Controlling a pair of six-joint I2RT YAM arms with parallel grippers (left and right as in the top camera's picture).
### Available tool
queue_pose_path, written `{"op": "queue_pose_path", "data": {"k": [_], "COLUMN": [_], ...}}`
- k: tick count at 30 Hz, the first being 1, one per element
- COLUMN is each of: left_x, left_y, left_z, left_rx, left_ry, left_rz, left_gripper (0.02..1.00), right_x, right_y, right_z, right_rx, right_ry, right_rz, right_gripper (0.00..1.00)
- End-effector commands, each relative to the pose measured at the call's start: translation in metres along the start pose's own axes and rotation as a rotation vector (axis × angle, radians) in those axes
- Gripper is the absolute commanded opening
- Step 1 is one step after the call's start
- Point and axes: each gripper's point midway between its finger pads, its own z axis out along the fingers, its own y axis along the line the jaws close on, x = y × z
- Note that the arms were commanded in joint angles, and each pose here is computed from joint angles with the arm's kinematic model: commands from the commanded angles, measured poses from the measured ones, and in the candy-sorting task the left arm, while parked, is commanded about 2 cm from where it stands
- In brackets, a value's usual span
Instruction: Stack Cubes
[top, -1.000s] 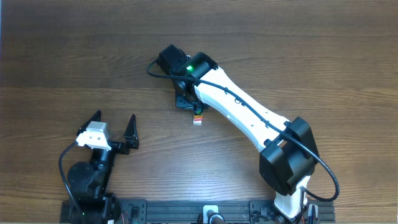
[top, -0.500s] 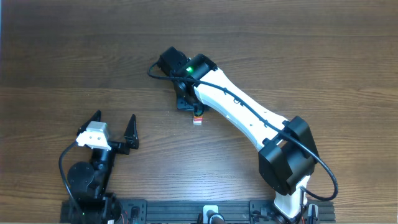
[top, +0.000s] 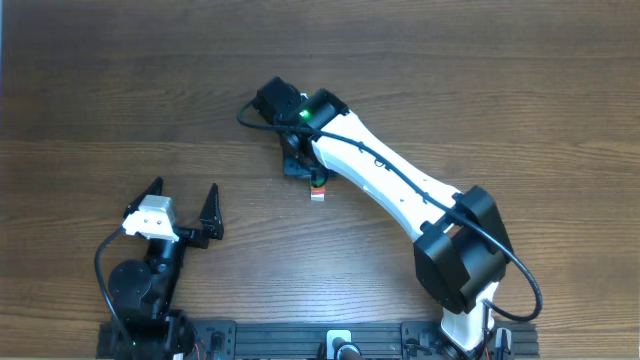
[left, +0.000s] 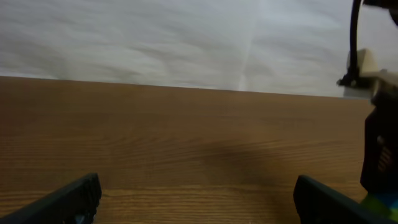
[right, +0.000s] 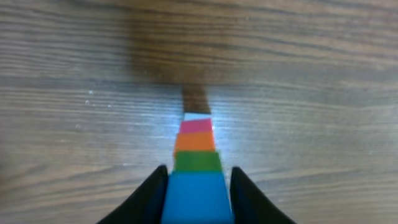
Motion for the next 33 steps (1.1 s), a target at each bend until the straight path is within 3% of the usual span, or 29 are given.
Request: {"op": "queue_pose_path", "data": {"k": [1,6,12,16,22,28,33], "left_x": [0.001,0.001,0.001,0.001,0.001,0.001,0.001], "left_y": [-0.001,-0.001,-0.001,-0.001,-0.001,-0.001,-0.001], "left_z": [0.0,0.0,0.0,0.0,0.0,0.0,0.0], "left_rx": [0.007,0.007,0.007,0.007,0.007,0.007,0.007], "left_ry": [0.0,0.0,0.0,0.0,0.0,0.0,0.0], "left_rz": [0.014,0.014,0.014,0.014,0.014,0.014,0.014], "left_gripper": [1.0,1.0,1.0,1.0,1.0,1.0,1.0], "right_x": [0.006,0.006,0.005,-0.002,-0.031,-0.045,-0.024], "right_y": [0.0,0.0,-0.001,0.0,-0.019,-0.091,-0.179], "right_z": [0.008,0.008,0.008,-0.004,-0.092,-0.177,-0.218], "right_rx": [0.017,0.017,0.019,0.005,-0.041,-0.066,0.024], "right_ry": [0.023,0.023,0.019,-0.028,-0.288,-0.492,-0.577], "right_rz": [0.001,0.001,0.001,-0.01,-0.075,-0.031,0.011], "right_gripper": [0.432,0.612,0.982,0.993,0.993,0.993,0.993]}}
